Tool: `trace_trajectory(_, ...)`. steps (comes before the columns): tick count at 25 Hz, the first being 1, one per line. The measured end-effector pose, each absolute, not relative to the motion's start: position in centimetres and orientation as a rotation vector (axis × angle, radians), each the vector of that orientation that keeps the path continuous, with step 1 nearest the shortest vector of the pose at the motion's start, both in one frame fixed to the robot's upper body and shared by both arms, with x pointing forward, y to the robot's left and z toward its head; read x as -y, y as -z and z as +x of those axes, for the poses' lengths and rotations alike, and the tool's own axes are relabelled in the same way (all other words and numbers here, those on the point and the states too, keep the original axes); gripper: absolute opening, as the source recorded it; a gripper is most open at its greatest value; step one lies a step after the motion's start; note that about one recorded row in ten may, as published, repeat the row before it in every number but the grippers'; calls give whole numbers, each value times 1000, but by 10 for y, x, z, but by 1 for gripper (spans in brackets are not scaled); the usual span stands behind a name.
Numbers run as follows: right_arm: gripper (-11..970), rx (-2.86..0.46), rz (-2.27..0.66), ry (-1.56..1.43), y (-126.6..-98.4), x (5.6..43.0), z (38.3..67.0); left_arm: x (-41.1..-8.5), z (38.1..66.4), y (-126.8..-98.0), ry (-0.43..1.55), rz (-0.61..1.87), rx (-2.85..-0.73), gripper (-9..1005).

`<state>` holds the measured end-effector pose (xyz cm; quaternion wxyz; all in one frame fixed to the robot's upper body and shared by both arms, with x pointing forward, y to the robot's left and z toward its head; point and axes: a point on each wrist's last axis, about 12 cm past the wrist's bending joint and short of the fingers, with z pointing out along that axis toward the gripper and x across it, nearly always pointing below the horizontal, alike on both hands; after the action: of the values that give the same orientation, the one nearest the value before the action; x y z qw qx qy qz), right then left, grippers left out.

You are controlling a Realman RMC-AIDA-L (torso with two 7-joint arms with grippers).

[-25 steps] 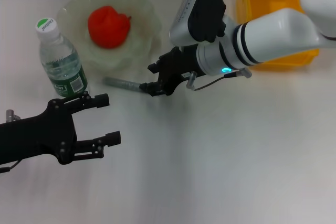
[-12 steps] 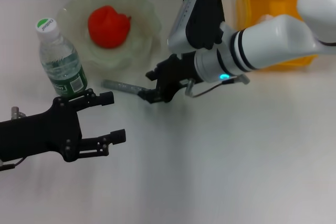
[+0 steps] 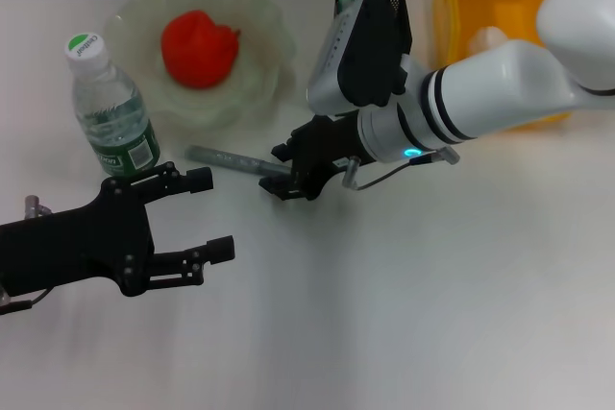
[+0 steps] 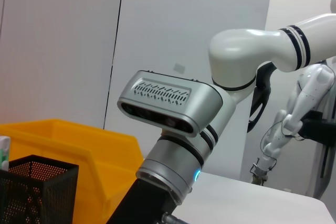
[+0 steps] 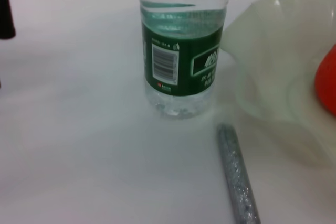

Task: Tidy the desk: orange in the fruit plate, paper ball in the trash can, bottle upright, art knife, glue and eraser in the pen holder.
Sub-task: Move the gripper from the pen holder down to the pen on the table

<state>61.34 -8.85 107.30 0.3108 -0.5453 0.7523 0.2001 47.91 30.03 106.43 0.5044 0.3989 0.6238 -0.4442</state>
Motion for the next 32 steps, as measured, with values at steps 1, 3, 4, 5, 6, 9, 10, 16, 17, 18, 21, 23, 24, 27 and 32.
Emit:
trace_trajectory(1, 498, -1986, -1440, -528, -1073, 89, 613, -300, 479, -1064, 1072, 962, -1506, 857)
trace_trajectory(3, 496, -1989, -1438, -529, -1072, 89, 613, -300, 479, -1064, 1071, 961, -1505, 857)
trace_trajectory(4, 460, -1989, -1438, -529, -1072, 89, 613, -300, 479, -1064, 1071, 961, -1505, 857)
trace_trajectory(5, 424, -1989, -1438, -529, -1072, 89, 613, -301, 479, -1064, 1071, 960, -1505, 857)
trace_trajectory(6, 389, -1989, -1437, -529, -1072, 89, 613, -301, 479, -1064, 1071, 961, -1506, 857)
trace_trajectory(9, 306, -1990, -1437, -530, -1072, 89, 613, -301, 479, -1064, 1072, 962, -1507, 857)
trace_trajectory(10, 295, -1990, -1436, -530, -1072, 89, 613, -301, 478, -1064, 1072, 961, -1508, 857)
trace_trajectory(16, 248, -1994, -1434, -531, -1072, 90, 613, -302, 477, -1063, 1069, 958, -1513, 857)
trace_trajectory(17, 241, -1994, -1434, -532, -1072, 90, 613, -302, 477, -1063, 1069, 958, -1514, 857)
trace_trajectory(18, 235, -1995, -1435, -533, -1072, 90, 613, -302, 477, -1063, 1069, 958, -1514, 857)
trace_trajectory(21, 215, -1995, -1435, -534, -1072, 90, 613, -302, 477, -1063, 1069, 959, -1513, 857)
trace_trajectory(23, 202, -1999, -1429, -534, -1072, 90, 613, -302, 478, -1064, 1068, 961, -1512, 857)
trace_trajectory(24, 196, -1999, -1429, -534, -1072, 90, 613, -302, 478, -1064, 1068, 962, -1512, 857)
trace_trajectory(27, 177, -2005, -1423, -537, -1072, 90, 613, -302, 478, -1064, 1068, 963, -1511, 857)
trace_trajectory(32, 145, -2006, -1426, -540, -1072, 89, 613, -301, 479, -1065, 1068, 966, -1509, 857)
